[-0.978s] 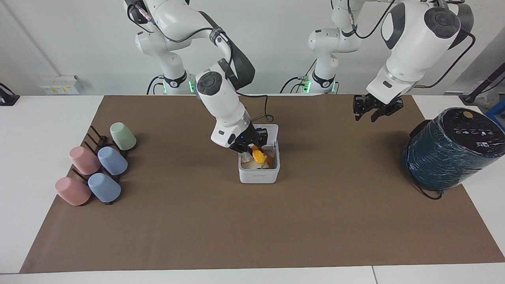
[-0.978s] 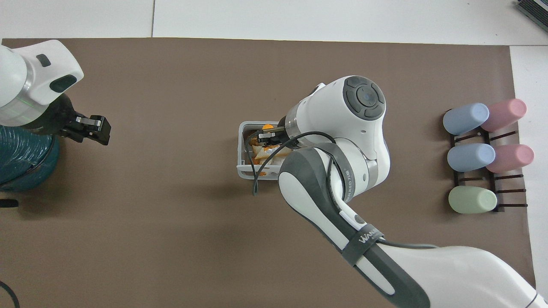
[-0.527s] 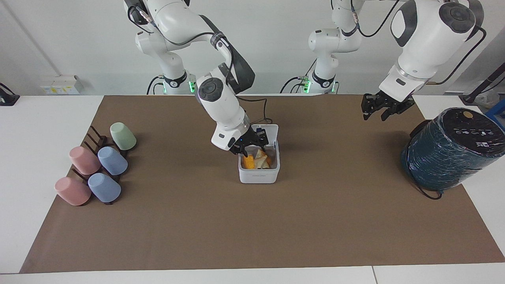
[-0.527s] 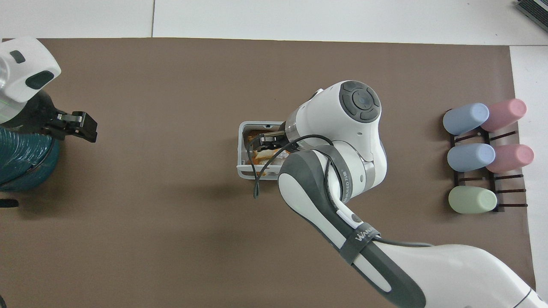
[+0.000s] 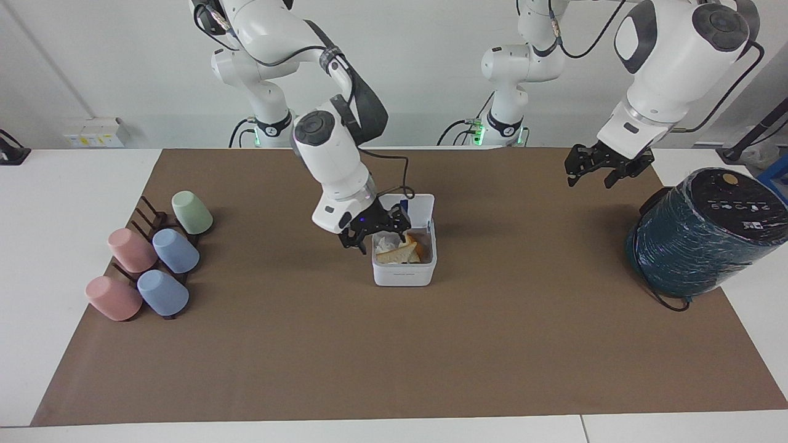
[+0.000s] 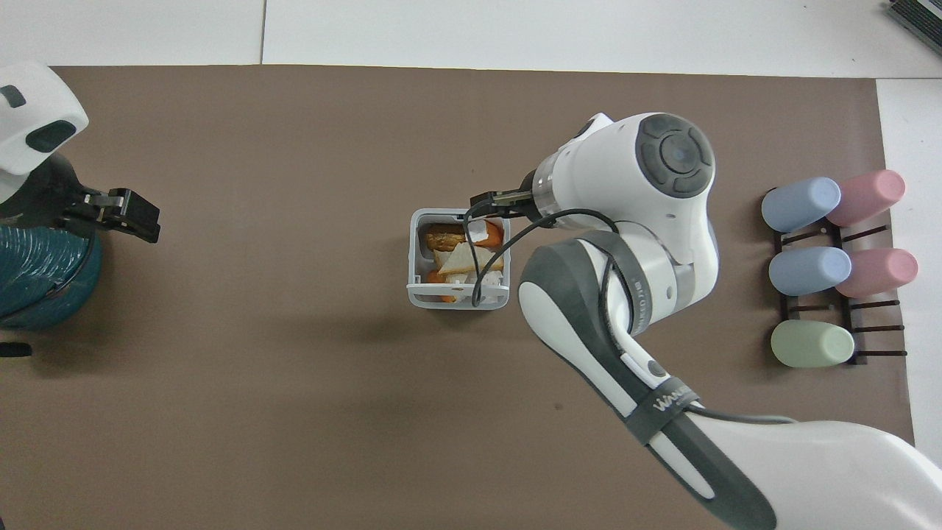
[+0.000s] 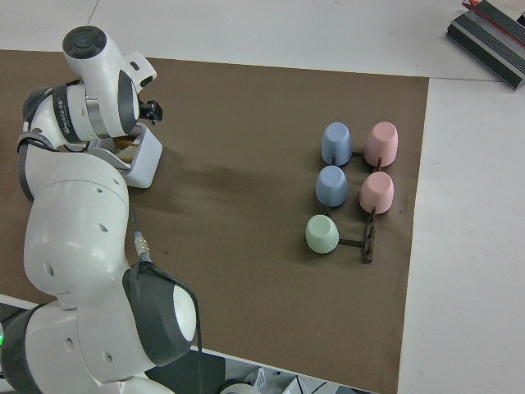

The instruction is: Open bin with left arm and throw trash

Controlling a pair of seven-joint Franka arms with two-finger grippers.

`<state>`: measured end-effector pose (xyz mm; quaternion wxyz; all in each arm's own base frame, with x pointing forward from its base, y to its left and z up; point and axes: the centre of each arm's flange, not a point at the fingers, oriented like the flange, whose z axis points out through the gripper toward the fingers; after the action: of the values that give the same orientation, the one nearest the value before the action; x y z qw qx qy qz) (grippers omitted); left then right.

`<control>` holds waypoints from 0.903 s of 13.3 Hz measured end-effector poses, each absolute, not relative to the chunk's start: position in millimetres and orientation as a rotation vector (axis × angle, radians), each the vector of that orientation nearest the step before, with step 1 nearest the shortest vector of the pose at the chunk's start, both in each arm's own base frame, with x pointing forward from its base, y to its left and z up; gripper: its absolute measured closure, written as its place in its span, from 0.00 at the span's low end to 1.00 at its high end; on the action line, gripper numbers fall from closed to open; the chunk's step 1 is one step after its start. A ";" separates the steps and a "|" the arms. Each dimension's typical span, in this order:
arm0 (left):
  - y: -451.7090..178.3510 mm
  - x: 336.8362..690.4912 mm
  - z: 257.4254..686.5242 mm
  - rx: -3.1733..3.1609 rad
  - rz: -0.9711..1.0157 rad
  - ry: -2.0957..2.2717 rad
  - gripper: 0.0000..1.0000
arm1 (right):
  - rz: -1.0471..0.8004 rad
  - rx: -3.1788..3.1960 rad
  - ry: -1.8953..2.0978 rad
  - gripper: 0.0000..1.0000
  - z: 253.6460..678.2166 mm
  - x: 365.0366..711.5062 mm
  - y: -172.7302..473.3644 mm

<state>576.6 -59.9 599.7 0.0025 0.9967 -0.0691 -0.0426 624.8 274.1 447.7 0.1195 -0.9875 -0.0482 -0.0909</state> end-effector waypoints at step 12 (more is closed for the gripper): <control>-62.5 582.8 610.1 3.124 -0.005 -0.229 0.08 | -0.373 -3.204 0.151 0.00 593.1 605.6 63.9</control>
<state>582.8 -62.5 610.1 0.0043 0.9973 -0.0732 -0.0017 605.6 63.9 593.1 -0.0440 -0.9913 0.0467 -0.1153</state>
